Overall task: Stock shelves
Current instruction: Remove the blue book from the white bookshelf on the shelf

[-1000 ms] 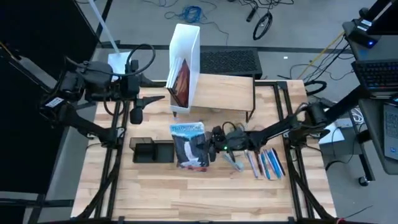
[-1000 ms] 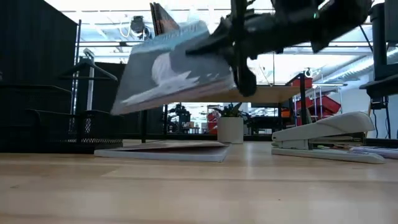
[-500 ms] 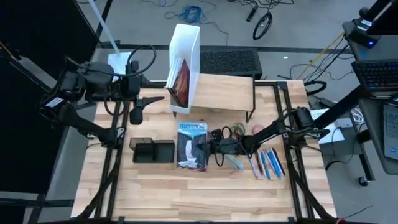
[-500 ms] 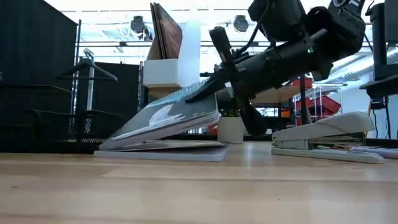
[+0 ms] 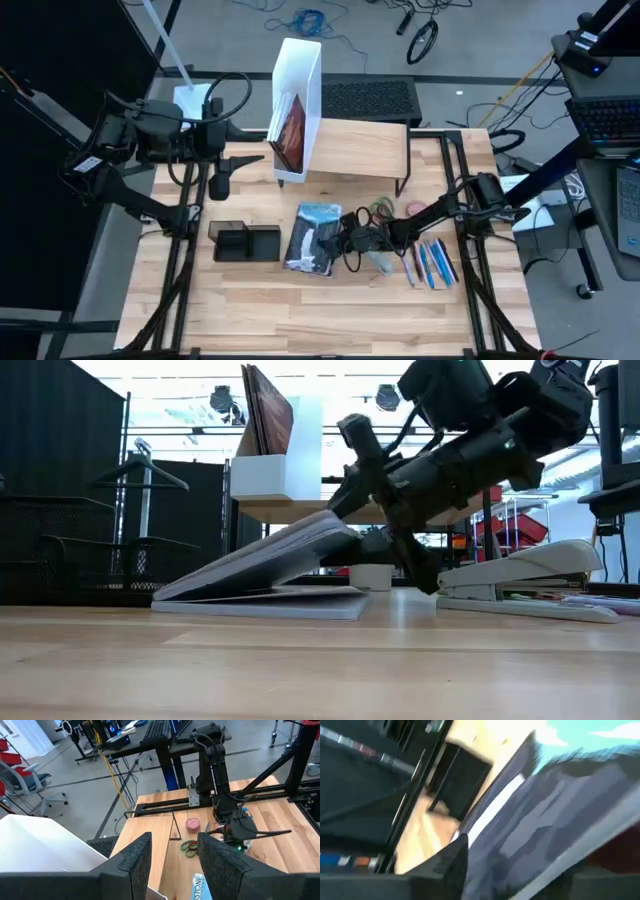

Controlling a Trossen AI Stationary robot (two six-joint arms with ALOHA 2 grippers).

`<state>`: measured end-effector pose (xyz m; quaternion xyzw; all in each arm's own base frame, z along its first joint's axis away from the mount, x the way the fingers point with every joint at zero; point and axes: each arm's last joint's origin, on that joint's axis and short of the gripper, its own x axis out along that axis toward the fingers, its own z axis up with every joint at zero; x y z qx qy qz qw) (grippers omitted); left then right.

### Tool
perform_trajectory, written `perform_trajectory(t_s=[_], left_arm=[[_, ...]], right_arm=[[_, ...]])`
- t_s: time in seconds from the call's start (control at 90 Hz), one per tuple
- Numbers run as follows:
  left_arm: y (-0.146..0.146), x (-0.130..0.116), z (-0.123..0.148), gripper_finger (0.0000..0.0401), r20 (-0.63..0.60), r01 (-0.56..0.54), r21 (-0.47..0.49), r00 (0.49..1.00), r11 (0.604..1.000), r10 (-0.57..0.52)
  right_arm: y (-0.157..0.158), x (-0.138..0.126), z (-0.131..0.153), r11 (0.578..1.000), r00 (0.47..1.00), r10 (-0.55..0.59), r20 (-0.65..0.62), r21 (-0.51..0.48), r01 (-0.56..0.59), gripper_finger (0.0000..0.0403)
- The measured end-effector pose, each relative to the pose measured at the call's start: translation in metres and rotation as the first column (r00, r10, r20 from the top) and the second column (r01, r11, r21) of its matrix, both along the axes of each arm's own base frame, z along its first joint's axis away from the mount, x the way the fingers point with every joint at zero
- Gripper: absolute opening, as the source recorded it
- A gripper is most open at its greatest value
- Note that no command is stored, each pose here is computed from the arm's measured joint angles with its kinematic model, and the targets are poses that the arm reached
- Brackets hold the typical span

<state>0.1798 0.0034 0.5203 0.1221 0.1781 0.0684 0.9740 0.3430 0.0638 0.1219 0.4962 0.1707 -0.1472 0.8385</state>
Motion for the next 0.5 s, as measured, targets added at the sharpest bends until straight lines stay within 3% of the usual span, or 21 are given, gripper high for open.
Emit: perform_trajectory(t_s=[0.111,0.3,0.5], left_arm=[[0.000,0.000,0.000,0.0146,0.001,0.000,0.000,1.000,1.000,0.000],[0.000,0.000,0.000,0.0146,0.001,0.000,0.000,1.000,1.000,0.000],[0.000,0.000,0.000,0.0146,0.000,0.001,0.001,1.000,1.000,-0.001]], right_arm=[[0.001,-0.003,0.010,0.996,0.996,0.089,-0.016,-0.001,-0.089,0.0204],[-0.007,-0.020,0.028,0.994,0.985,0.074,-0.156,-0.070,-0.086,0.0204],[-0.023,-0.040,0.064,0.979,0.980,0.042,-0.194,-0.189,-0.079,0.0197]])
